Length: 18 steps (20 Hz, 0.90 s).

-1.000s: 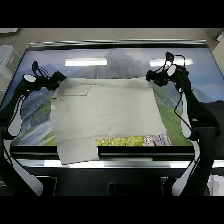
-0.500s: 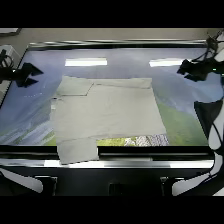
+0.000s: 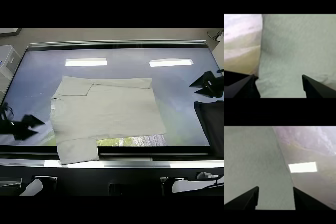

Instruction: Fold the clothes and pants, and hang the long-sleeved shirts on hangers.

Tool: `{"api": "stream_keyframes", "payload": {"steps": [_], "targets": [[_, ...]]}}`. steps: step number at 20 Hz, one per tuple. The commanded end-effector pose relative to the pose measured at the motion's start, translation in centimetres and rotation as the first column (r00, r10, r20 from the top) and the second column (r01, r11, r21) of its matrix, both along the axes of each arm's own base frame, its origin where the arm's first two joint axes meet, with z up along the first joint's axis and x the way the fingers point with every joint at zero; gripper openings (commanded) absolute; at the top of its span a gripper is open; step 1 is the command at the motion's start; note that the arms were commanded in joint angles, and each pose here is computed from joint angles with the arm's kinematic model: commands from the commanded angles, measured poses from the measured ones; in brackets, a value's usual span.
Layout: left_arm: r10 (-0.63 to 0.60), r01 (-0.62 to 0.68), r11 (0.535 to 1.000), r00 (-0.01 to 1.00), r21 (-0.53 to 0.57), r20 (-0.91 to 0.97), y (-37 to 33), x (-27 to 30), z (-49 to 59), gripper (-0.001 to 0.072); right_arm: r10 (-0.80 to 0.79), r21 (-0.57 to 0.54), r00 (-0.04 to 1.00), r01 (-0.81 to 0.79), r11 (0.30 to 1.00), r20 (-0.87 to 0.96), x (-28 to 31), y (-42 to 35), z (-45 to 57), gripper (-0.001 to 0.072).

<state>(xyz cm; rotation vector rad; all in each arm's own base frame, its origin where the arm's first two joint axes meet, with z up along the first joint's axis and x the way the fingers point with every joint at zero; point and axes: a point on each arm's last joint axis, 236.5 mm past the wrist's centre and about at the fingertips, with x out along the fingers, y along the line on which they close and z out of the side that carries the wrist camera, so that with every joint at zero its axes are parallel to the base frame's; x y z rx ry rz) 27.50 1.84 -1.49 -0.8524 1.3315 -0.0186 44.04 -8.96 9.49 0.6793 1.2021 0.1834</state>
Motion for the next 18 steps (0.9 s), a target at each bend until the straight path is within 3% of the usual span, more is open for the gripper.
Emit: {"api": "stream_keyframes", "payload": {"steps": [1,4,9,11,18], "targets": [[-0.045,0.043,0.998,0.998,-0.047,-0.038,-4.1,-6.7,-5.5,0.0711,0.049,0.104,0.999,-0.048,0.993,-0.010,-2.2,2.3,-0.3,0.0490],[-0.044,0.043,0.996,0.999,-0.080,-0.003,-5.4,-6.9,-6.9,0.0711,0.052,0.086,0.999,-0.053,0.995,0.017,-2.6,2.6,0.5,0.0489],[-0.002,0.003,0.999,0.999,-0.032,0.036,-4.2,-5.6,-7.3,0.0707,0.048,0.057,0.997,-0.052,0.997,0.063,-2.5,2.6,1.9,0.0488],[0.019,-0.019,1.000,0.998,-0.003,0.055,-3.4,-5.0,-7.5,0.0643,0.051,0.059,0.997,-0.055,0.997,0.063,-2.6,2.7,2.0,0.0488],[0.020,-0.021,1.000,0.996,0.009,0.092,-3.5,-4.0,-7.4,0.0644,0.056,0.064,0.997,-0.060,0.996,0.059,-2.8,2.8,2.1,0.0487]]}}
